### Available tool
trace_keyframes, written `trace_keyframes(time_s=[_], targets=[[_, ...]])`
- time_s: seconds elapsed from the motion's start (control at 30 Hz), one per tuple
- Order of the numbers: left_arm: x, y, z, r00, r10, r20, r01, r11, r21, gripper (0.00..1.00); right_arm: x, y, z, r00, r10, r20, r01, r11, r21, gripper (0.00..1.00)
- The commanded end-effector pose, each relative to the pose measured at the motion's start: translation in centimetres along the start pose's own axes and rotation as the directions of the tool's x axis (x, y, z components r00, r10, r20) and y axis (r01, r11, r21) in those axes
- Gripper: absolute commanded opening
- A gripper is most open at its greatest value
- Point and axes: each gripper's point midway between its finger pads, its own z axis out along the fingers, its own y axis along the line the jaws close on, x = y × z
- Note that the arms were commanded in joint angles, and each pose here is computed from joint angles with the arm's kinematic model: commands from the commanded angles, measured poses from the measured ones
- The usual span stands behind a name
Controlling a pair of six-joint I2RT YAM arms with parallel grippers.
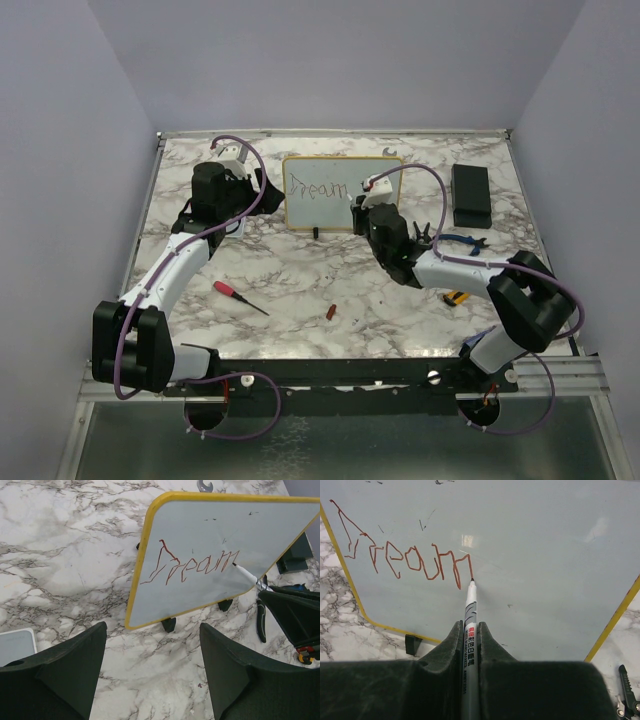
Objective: Write a sentence on the whiteboard
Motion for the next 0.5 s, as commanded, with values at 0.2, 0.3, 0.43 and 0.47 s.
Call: trace_keyframes(time_s=[0.2, 0.3, 0.43, 0.47], targets=[[-0.2, -0.9, -0.5, 1.000, 0.013, 0.013, -0.014, 1.000, 0.025, 0.76, -2.4, -0.8, -1.8, 0.999, 0.018, 0.041, -0.018, 1.000, -0.003, 0.01], [-0.2, -0.8, -0.5, 1.000, 0.015, 0.013, -0.015, 1.000, 0.023, 0.76, -2.7, -1.1, -1.3, 0.999, 0.012, 0.053, -0.013, 1.000, 0.023, 0.01], [-0.3, -0.8, -0.6, 1.000, 0.015, 0.015, -0.015, 1.000, 0.021, 0.76, -3.0, -1.5, -0.6, 0.998, 0.012, 0.057, -0.014, 0.999, 0.041, 0.00], [-0.3, -0.8, -0.6, 1.000, 0.015, 0.015, -0.016, 1.000, 0.022, 0.76, -3.1, -1.5, -0.5, 0.998, 0.010, 0.059, -0.013, 0.999, 0.041, 0.00]])
